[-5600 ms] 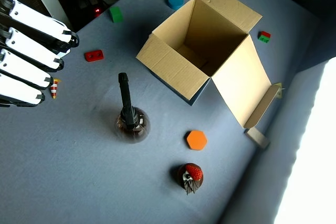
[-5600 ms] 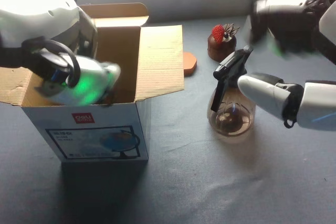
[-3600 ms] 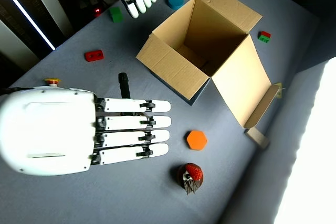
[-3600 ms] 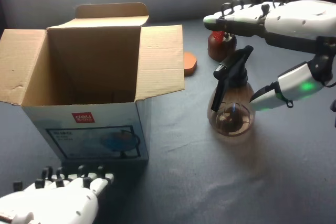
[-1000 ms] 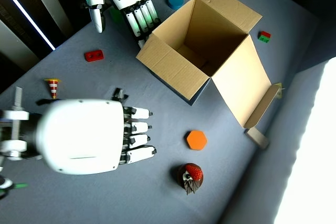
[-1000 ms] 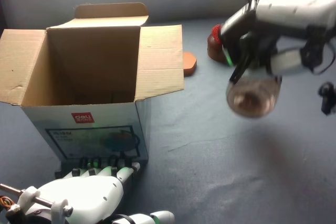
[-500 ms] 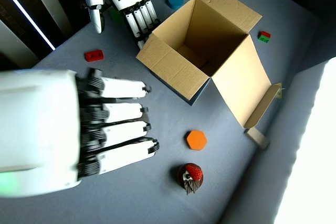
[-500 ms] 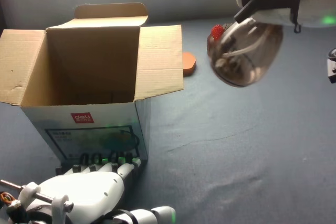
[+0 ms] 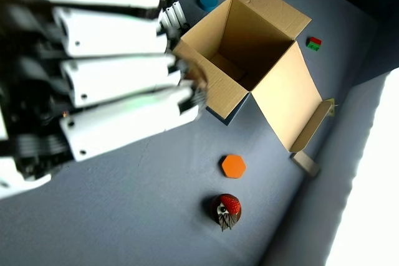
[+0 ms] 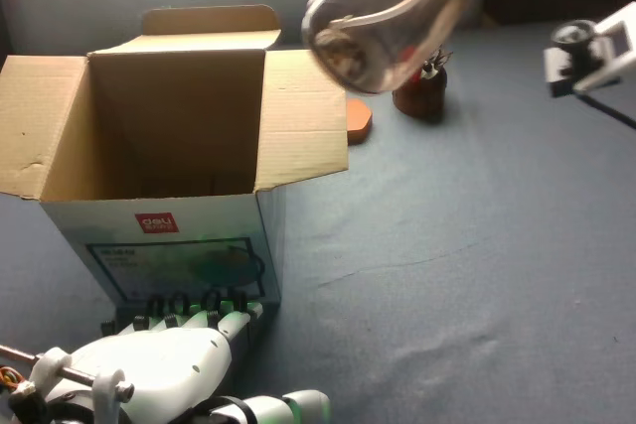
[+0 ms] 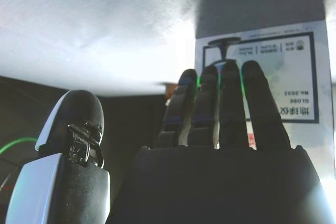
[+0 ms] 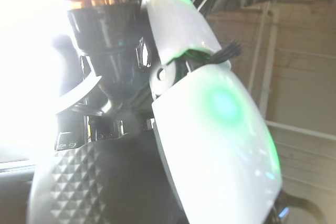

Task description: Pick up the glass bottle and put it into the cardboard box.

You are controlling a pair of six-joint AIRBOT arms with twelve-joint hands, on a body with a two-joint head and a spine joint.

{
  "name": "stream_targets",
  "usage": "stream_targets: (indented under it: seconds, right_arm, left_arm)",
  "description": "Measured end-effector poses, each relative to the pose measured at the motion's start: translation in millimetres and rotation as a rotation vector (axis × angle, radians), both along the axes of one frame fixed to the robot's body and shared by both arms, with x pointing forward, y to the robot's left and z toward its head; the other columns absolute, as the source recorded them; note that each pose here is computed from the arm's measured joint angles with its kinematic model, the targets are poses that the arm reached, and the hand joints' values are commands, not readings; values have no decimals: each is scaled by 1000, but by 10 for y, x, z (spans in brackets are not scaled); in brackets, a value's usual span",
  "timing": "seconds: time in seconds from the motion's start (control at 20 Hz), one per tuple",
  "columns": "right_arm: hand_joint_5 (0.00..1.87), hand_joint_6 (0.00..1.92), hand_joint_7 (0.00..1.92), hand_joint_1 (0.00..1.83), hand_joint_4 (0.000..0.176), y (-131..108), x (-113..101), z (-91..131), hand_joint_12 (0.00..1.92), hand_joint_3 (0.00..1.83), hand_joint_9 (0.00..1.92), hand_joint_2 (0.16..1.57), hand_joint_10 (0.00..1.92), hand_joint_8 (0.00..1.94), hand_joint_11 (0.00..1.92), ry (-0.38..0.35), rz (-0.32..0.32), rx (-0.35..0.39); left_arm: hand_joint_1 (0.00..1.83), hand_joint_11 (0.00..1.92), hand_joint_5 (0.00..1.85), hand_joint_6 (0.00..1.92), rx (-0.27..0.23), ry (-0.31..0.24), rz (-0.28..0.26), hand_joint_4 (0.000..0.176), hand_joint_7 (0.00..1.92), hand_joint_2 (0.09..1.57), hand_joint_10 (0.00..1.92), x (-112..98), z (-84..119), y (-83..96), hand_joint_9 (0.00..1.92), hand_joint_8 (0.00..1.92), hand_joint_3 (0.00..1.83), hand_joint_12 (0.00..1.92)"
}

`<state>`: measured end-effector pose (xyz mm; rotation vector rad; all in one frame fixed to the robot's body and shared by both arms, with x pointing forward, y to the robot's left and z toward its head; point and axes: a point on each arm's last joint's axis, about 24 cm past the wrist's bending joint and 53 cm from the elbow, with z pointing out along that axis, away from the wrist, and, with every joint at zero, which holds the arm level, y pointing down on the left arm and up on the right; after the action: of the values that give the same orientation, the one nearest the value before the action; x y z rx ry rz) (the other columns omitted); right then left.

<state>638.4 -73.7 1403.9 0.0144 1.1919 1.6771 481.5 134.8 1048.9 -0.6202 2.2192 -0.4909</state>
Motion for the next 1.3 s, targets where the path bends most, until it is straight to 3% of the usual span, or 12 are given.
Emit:
stream_targets:
  seconds: [0.2,0.25,0.55,0.85,1.05,1.2,1.3]
  right_arm:
    - [787,1243,982,1206,0,339,11,145,1825,0,821,1172,1342,1129,454,-37,44,17]
    - [787,1244,981,1206,0,686,6,171,1825,0,821,1172,1342,1129,454,-55,75,3]
    - [792,1242,978,1205,0,1319,-202,92,1825,0,822,1171,1343,1130,452,-126,142,-73]
    - [795,1239,976,1204,0,1988,-107,-278,1832,0,821,1171,1355,1135,451,-129,109,-269]
    - [794,1241,975,1204,0,2250,-124,-585,1834,0,819,1172,1358,1134,450,-180,68,-431]
    - [797,1237,963,1201,0,2287,-86,-769,1845,0,807,1173,1398,1152,452,-138,64,-465]
    - [798,1237,960,1200,0,2280,-58,-822,1846,0,804,1173,1402,1154,452,-151,44,-492]
  left_arm:
    - [0,0,0,0,4,-1,-3,0,0,1213,0,13,-10,10,0,0,2,0]
    - [0,0,0,0,7,4,8,0,0,1212,0,54,-43,54,0,0,2,0]
    - [0,0,0,0,13,4,7,0,0,1212,0,109,-80,93,0,0,2,0]
    - [0,0,0,0,8,8,-4,0,0,1215,0,107,-92,73,0,0,2,0]
    - [0,0,0,0,6,11,-7,0,0,1221,0,101,-97,64,0,0,5,0]
    - [0,0,0,0,5,12,-7,0,0,1224,0,100,-98,64,0,0,5,0]
    - [0,0,0,0,5,12,-7,0,0,1226,0,99,-98,63,0,0,6,0]
